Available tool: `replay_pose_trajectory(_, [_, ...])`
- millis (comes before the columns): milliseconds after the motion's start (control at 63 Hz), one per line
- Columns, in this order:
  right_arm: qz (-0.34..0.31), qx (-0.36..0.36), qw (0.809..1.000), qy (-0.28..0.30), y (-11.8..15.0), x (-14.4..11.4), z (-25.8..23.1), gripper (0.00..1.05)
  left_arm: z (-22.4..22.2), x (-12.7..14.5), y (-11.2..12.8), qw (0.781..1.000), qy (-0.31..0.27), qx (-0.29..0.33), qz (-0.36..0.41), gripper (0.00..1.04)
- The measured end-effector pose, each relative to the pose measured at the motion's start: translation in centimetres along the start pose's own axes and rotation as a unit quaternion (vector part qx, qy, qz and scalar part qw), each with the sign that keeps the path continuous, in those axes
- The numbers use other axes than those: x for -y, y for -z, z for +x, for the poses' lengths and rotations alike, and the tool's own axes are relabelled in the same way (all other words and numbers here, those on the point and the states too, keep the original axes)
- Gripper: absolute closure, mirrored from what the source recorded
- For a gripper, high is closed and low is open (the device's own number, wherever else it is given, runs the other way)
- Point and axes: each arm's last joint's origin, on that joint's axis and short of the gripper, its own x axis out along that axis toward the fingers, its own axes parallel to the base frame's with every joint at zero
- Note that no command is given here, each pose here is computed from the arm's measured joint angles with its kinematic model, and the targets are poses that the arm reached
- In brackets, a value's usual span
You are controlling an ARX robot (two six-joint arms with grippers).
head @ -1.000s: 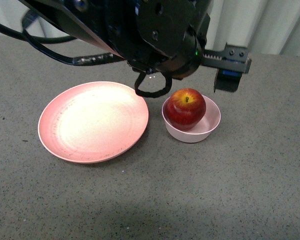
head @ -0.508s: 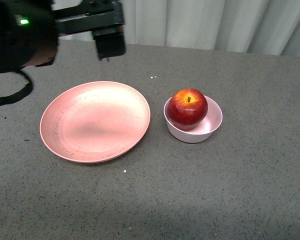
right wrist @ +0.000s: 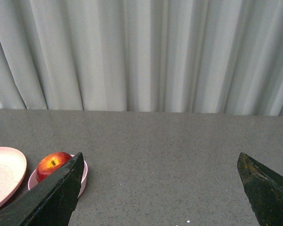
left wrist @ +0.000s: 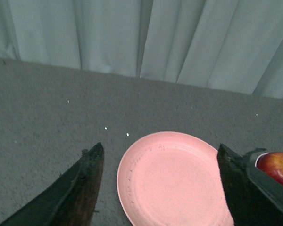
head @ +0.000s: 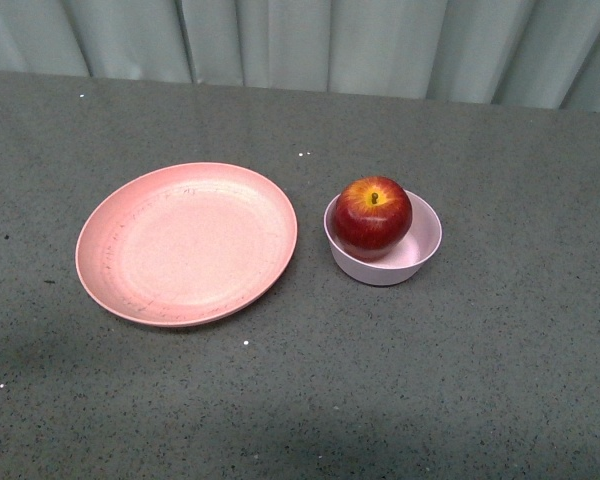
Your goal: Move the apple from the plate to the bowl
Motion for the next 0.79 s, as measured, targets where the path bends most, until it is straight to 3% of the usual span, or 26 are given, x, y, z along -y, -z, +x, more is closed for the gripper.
replay_pose_trajectory(143, [0.0,0.0,1.0,0.0,0.0,0.0,0.0,0.09,-1.8,-1.0,-0.4,1.0,-0.002,0.02,0.021,0.73])
replay_pose_trajectory(302, [0.0,0.0,1.0,0.0,0.0,0.0,0.0,0.09,-3.0,-1.7,-0.3,1.0,-0.004,0.017,0.023,1.01])
replay_pose_trajectory(794, [0.0,0.0,1.0,0.0,0.0,0.0,0.0,0.09,-5.8,-2.9,-1.2,0.999,-0.004,0.033,0.027,1.01])
